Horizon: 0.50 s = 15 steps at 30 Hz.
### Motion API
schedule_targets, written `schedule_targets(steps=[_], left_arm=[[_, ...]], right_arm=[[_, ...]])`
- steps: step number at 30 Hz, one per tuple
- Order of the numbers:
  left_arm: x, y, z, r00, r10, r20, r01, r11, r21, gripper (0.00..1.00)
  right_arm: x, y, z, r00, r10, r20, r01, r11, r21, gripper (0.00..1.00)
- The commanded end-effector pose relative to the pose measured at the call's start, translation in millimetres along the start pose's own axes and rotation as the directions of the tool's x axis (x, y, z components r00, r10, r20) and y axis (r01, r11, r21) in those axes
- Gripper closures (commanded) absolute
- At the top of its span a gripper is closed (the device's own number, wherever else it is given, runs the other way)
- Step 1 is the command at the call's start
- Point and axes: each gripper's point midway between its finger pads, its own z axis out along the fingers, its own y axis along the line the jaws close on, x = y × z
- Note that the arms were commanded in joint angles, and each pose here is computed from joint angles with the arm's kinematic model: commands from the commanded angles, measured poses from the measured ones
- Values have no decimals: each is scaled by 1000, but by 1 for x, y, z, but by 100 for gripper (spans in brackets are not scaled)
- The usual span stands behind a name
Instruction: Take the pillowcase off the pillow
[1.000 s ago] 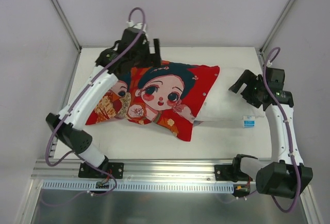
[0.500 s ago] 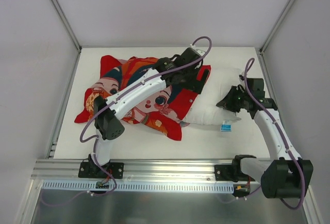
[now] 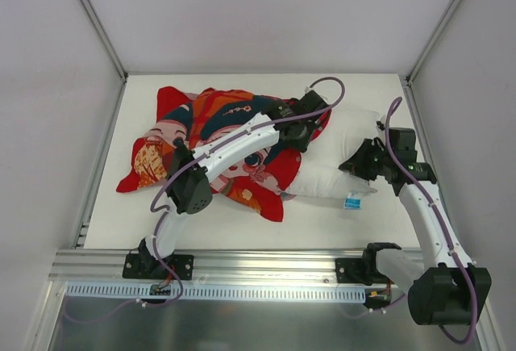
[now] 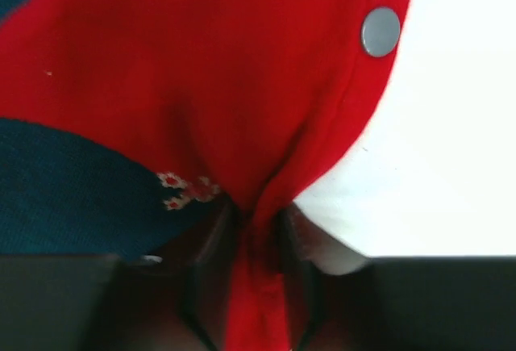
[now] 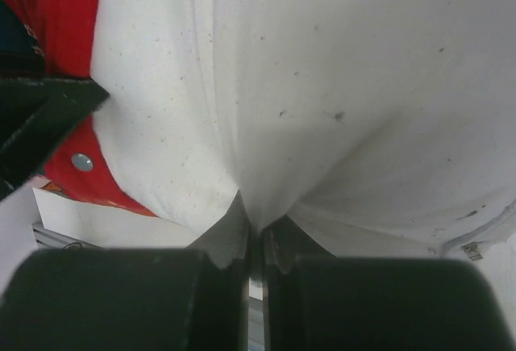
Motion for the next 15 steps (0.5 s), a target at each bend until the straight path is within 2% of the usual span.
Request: schedule_targets(steps=[1,2,3,5,6,8,9,10,13,14,15], left_arm=[[-2,27,-5,1000,-4,10,5,991,-136,78],[-7,37,-10,1000,-18,24,22,986,-163,84],[-18,58,-22,995,-78,65,90,977,-195,92],[-24,90,-35,984,-151,91,169,958,-232,95],[-32,106,-54,967,-219,134,244,945,-219,97],[-24,158,-58,930,-347,119,366,902,-230,100],[-25,177,-73,904,-402,149,426,877,-223,100],[-11,217,-73,873,-466,143,487,829,-274,100],[14,269,-90,819,-550,163,571,749,-336,100],[27,301,-97,774,-607,183,627,691,-361,100],[31,314,-112,737,-640,217,671,653,-351,100]], right_arm=[[7,-2,-9,1000,-4,7,4,1000,18,99],[9,-7,-10,1000,-2,5,2,999,45,99],[9,-20,-9,1000,6,19,-8,994,106,99],[12,-34,-9,999,27,24,-30,985,169,99],[13,-43,-10,998,53,30,-58,979,196,99],[18,-55,-11,995,95,41,-102,971,216,99],[16,-63,-14,989,128,67,-141,963,228,99],[17,-69,-15,986,146,80,-161,958,237,99],[10,-85,-31,972,180,152,-215,940,264,99],[9,-88,-37,969,183,164,-223,935,277,99],[4,-93,-44,962,190,199,-243,926,291,99]])
